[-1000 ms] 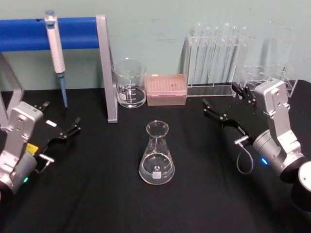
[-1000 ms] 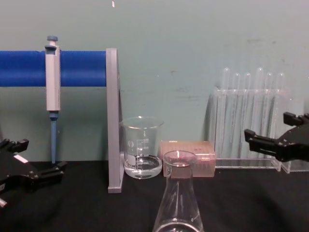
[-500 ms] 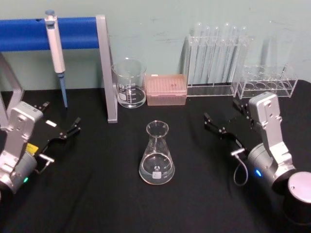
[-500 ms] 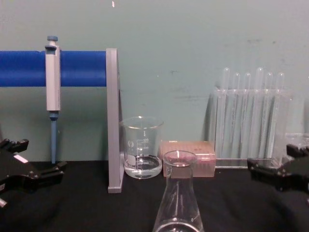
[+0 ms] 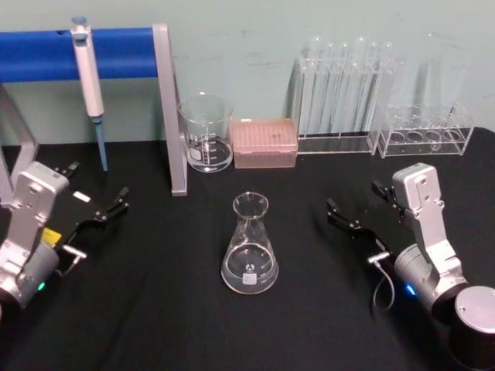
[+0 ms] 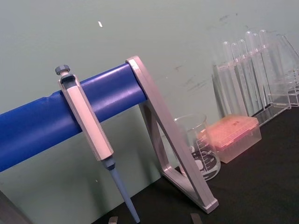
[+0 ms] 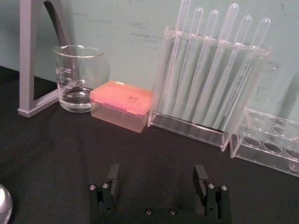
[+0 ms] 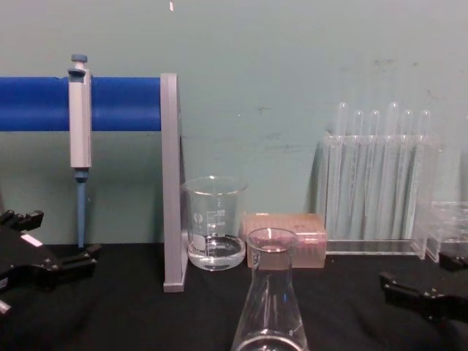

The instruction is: Grasp the erlenmeyer flask with one hand, shake it three times, then place it back.

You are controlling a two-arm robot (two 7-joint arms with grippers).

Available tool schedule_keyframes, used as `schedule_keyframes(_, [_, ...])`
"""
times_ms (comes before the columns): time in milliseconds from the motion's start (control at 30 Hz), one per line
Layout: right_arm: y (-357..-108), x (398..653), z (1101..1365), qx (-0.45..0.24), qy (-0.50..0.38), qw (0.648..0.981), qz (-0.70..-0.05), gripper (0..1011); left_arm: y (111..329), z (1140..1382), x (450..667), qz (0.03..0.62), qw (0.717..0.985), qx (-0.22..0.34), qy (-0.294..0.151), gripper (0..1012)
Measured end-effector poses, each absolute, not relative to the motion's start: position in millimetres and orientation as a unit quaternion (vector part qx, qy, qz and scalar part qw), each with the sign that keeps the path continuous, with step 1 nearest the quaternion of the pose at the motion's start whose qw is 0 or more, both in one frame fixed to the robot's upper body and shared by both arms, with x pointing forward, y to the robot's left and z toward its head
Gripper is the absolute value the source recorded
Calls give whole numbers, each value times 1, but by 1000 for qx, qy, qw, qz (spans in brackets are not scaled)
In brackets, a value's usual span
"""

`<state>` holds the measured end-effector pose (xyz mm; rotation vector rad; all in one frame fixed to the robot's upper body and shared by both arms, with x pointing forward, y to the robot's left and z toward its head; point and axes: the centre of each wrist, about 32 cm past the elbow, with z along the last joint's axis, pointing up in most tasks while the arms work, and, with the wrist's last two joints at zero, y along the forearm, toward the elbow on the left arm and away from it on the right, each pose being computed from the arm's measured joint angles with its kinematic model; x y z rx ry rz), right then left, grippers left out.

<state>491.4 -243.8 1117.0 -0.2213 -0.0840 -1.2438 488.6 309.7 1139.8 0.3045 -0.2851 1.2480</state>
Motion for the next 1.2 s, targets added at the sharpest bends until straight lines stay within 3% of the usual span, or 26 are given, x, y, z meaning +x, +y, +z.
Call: schedule_keyframes(1200, [-243,492,1119,-101,-44,808,-578,1000,310,1140,489,580,791,141,-132,1001])
